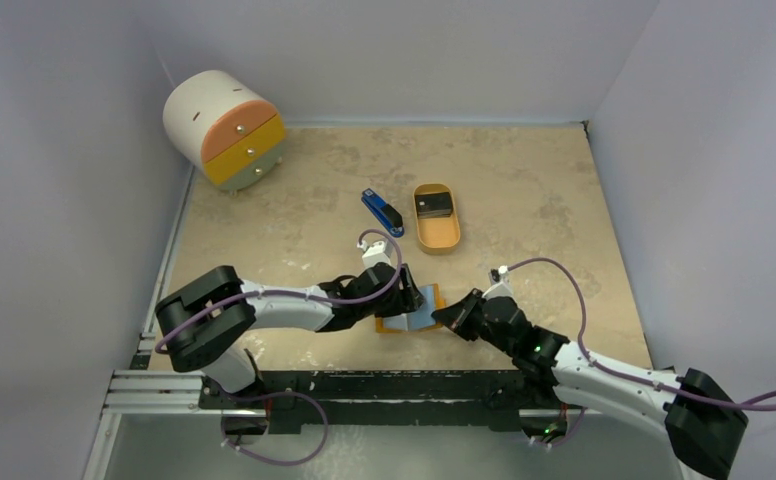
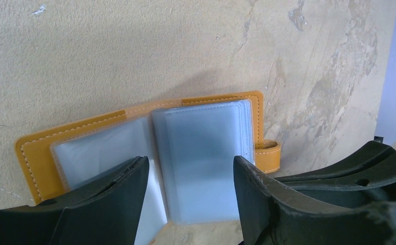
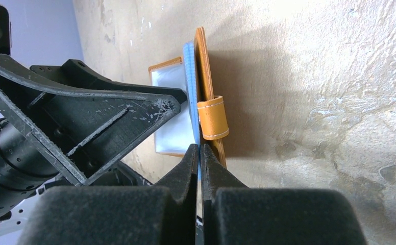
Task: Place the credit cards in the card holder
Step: Turn over the card slot in the card holder.
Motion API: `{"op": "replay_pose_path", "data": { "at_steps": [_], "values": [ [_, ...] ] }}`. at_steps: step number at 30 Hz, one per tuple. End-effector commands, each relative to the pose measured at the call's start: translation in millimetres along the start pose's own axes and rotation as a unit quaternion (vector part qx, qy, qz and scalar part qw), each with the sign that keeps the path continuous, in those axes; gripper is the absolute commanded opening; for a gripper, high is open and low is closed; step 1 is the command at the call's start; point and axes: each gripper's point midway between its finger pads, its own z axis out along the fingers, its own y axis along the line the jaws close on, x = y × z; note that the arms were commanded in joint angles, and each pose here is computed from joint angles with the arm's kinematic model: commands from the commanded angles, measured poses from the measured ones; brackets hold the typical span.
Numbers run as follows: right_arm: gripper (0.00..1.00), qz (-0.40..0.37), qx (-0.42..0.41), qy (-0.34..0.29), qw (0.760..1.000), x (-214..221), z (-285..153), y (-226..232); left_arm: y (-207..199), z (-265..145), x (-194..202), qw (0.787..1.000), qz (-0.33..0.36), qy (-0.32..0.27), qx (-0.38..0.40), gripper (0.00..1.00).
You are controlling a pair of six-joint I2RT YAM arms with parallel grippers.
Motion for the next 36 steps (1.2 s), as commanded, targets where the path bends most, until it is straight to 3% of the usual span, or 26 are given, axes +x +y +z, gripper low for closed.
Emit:
{"op": "replay_pose_path", "data": {
  "at_steps": [1, 18, 28, 36],
  "values": [
    [0.0, 0.0, -0.007, -0.016, 1.0, -6, 2, 5, -13, -5, -4, 1.0, 0.005, -0.008, 0.025, 0.63],
    [0.0, -0.004, -0.009, -0.013, 1.0, -6, 3, 7, -13, 4, 8, 0.999, 0.046, 0.004, -0.002, 0.64],
    [0.0, -0.004, -0.007, -0.014, 1.0, -6, 3, 6, -1, 5, 6, 0.999, 0.046, -0.005, -0.025, 0.46],
    [0.0, -0.005, -0.006, -0.015, 1.0, -7, 3, 6, 8, -4, -5, 0.997, 0.044, -0.029, -0.047, 0.42]
  ]
}}
